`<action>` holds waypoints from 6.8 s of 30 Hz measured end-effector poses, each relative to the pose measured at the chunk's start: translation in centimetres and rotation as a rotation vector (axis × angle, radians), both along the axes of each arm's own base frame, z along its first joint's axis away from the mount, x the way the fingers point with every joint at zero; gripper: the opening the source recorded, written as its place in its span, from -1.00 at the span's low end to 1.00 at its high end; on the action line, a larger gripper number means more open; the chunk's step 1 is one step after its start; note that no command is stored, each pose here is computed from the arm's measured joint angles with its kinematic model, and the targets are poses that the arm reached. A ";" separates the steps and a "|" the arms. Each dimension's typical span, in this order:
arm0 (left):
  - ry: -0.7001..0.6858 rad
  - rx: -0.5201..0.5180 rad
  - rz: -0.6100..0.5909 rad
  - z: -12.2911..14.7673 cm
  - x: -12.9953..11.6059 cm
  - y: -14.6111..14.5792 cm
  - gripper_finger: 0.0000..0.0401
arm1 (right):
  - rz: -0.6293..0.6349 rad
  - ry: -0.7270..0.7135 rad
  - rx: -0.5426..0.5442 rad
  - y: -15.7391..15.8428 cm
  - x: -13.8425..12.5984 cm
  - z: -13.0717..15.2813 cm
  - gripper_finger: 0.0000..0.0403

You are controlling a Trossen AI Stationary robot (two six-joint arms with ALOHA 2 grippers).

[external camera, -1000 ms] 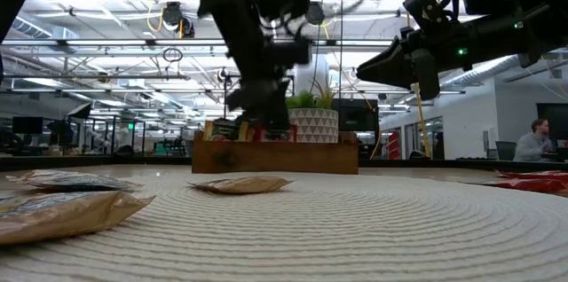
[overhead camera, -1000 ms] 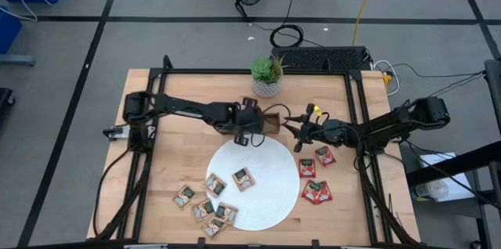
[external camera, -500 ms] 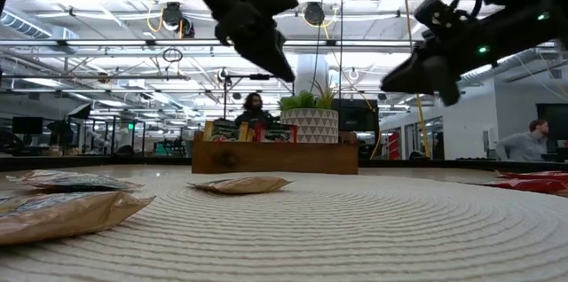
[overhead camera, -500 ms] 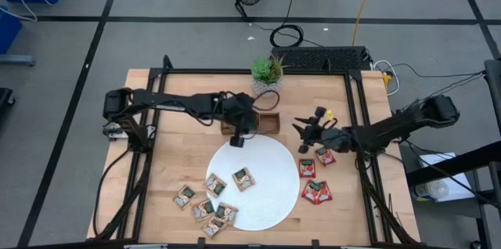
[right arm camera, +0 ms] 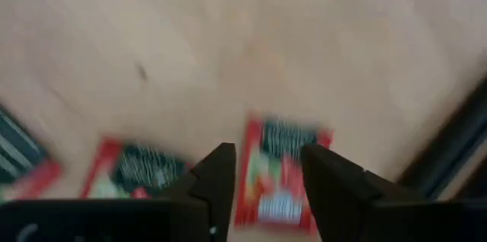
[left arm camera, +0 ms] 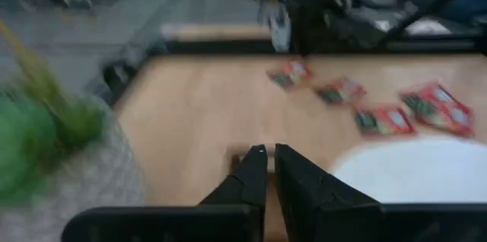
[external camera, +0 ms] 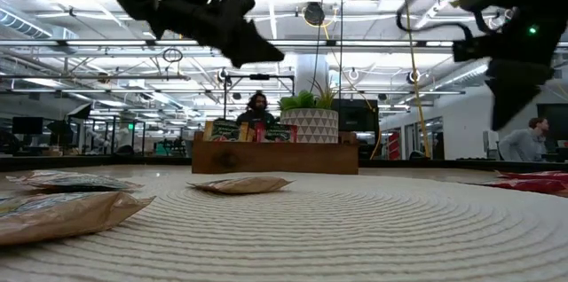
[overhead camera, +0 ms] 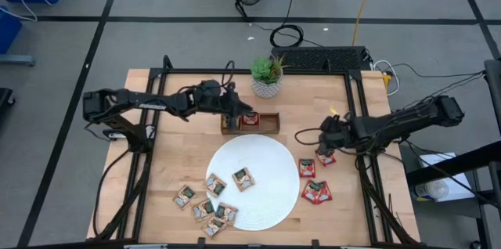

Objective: Pick & Place Tea
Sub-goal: Put the strawberry tea bag into the wooden organizer

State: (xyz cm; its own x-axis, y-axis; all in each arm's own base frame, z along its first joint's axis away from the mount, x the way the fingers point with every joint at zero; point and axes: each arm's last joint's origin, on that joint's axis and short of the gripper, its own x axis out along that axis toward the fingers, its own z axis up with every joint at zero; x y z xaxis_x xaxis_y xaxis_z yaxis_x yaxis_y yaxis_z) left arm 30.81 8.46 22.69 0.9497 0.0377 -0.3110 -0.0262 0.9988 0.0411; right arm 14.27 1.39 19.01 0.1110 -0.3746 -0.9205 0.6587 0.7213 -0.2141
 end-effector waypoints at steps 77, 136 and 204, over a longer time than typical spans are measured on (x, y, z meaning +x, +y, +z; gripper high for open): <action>-0.059 -0.061 0.015 0.1 0.2 -0.3 -0.84 | 0.298 0.131 0.021 -1.6 5.4 -3.4 -0.58; 0.012 -0.023 -0.041 -0.5 0.3 -1.6 -0.84 | 0.191 -0.064 0.504 -8.9 4.9 -4.1 0.33; 0.045 -0.026 -0.042 -0.9 0.2 -1.6 -0.84 | 0.221 -0.028 0.337 -3.6 5.6 -6.1 -0.89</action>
State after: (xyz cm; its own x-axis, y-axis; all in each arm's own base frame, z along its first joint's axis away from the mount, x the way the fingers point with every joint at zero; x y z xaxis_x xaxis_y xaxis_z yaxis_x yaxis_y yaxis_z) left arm 30.97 6.88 21.84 0.9352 -0.0109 -0.3539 0.0173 0.9997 0.0149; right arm 19.87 -2.21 12.95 0.1822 -0.0161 -0.9831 0.4821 0.8729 0.0751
